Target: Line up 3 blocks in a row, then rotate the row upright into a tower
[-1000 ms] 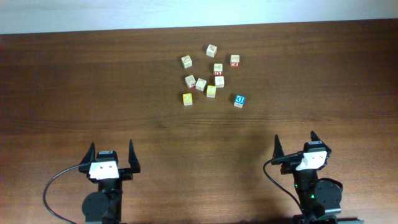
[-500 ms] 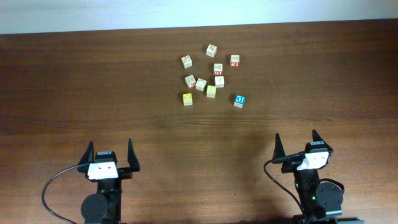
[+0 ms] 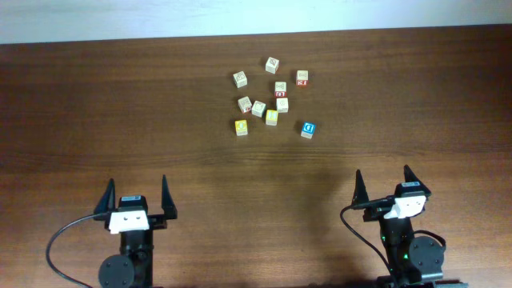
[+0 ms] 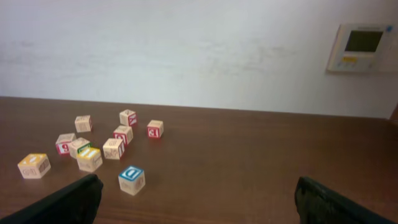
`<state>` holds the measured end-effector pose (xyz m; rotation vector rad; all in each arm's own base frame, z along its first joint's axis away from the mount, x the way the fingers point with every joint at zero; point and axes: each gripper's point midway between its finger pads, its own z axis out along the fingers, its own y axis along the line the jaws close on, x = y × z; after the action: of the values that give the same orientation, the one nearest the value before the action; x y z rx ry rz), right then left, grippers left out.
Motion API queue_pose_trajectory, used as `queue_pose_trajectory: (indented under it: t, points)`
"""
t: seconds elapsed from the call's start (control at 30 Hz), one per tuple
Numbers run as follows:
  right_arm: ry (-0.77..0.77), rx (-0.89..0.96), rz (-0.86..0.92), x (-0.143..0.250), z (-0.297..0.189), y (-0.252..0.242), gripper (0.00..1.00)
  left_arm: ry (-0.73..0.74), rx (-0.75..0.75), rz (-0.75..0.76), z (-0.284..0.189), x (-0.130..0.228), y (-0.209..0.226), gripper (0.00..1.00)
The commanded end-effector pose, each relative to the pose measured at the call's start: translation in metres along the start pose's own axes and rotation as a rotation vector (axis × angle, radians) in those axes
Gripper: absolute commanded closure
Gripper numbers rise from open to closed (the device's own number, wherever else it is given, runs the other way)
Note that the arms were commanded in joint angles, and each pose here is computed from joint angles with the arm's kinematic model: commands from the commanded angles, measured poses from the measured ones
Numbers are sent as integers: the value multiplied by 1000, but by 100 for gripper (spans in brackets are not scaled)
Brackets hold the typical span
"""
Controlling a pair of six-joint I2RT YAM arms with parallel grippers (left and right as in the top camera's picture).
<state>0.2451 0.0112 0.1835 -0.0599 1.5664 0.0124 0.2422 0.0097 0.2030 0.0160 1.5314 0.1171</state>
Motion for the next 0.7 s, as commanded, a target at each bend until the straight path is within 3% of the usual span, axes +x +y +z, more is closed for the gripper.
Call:
queue_pose_trajectory:
  t: [0.0, 0.37, 0.67]
  points:
    - [-57, 8, 1, -25, -4, -2, 2, -24, 7, 42, -2, -24, 1, 1]
    - [-80, -71, 9, -40, -8, 11, 2, 92, 59, 82, 18, -36, -6, 1]
    - [10, -91, 12, -77, -12, 13, 2, 376, 274, 138, 77, -47, -38, 1]
